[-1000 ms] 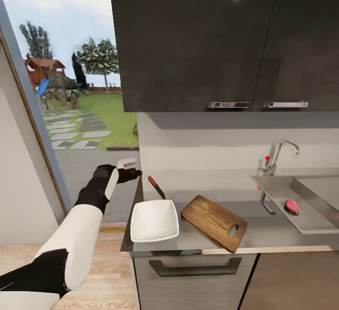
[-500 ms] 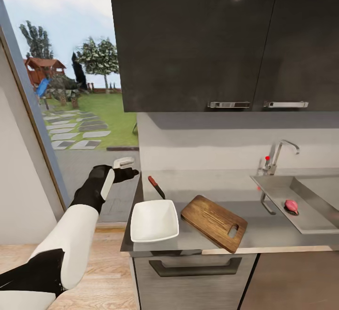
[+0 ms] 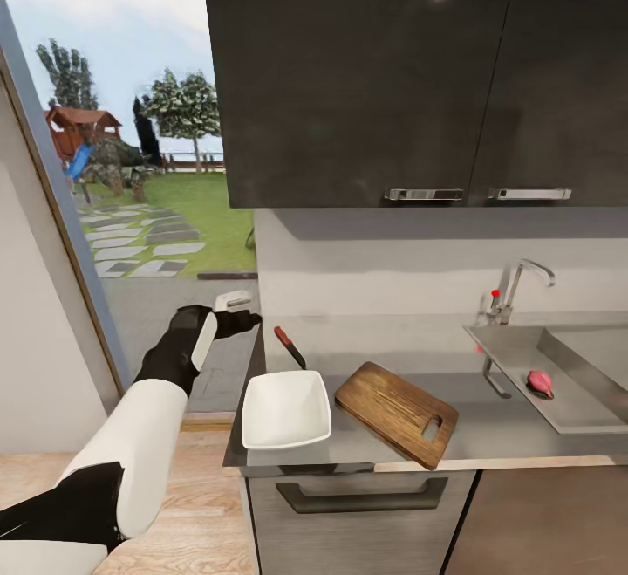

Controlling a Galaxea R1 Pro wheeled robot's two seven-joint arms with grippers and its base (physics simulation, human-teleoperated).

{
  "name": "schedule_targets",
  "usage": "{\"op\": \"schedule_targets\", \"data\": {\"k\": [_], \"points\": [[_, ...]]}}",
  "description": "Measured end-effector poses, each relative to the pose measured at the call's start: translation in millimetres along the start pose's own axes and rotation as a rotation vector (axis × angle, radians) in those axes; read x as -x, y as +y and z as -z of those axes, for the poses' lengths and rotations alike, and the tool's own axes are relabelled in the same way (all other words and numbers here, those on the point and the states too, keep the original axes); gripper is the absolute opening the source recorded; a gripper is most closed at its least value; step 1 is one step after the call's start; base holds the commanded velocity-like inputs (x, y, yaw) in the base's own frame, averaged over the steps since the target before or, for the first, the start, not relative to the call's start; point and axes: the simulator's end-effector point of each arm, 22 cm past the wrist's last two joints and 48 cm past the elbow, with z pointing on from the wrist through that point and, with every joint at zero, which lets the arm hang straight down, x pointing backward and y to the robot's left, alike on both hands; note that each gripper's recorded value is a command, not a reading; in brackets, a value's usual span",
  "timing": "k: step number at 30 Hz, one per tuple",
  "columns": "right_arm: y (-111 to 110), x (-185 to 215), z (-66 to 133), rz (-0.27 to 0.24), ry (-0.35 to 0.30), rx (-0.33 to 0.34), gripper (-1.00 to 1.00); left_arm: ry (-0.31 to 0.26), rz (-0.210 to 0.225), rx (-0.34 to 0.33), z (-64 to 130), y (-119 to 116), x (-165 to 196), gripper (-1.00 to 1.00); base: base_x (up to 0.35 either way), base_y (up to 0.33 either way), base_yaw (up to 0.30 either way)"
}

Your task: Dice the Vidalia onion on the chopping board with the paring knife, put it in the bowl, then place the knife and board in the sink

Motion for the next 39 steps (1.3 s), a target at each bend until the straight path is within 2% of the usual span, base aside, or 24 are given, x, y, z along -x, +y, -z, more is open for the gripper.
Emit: {"op": "schedule_targets", "data": {"k": [5, 6, 12, 17, 20, 23, 31, 34, 39], "points": [[34.7, 41.2, 11.6, -0.05, -0.075, 0.12, 1.0, -0.004, -0.001, -0.027, 0.8, -6.4, 1.7, 1.0, 0.0, 0.0, 0.0], [43.3, 54.9, 14.9, -0.074, -0.1, 0.153, 1.0, -0.005, 0.0, -0.037, 0.9, -8.8, 1.9, 1.0, 0.0, 0.0, 0.0], [74.0, 103.6, 27.1, -0.155, -0.178, 0.262, 1.0, -0.006, -0.001, -0.071, 1.4, -16.2, 2.2, 1.0, 0.0, 0.0, 0.0], [106.4, 122.9, 33.6, -0.184, -0.186, 0.368, 1.0, -0.006, -0.001, -0.077, 1.5, -17.6, 2.2, 1.0, 0.0, 0.0, 0.0], [137.4, 124.6, 34.9, -0.212, -0.167, 0.463, 1.0, -0.006, -0.002, -0.079, 1.5, -18.2, 2.2, 1.0, 0.0, 0.0, 0.0], [161.3, 122.8, 33.1, -0.225, -0.156, 0.524, 1.0, -0.006, -0.002, -0.079, 1.4, -18.3, 2.2, 1.0, 0.0, 0.0, 0.0], [209.3, 103.8, 16.5, -0.195, -0.139, 0.587, 1.0, -0.006, -0.002, -0.08, 1.5, -18.4, 2.2, 1.0, 0.0, 0.0, 0.0], [221.5, 90.0, 4.0, -0.172, -0.121, 0.565, 1.0, -0.005, -0.002, -0.08, 1.4, -18.4, 2.1, 1.0, 0.0, 0.0, 0.0], [224.2, 80.3, -6.5, -0.157, -0.115, 0.525, 1.0, -0.006, -0.002, -0.08, 1.6, -18.5, 2.2, 1.0, 0.0, 0.0, 0.0]]}}
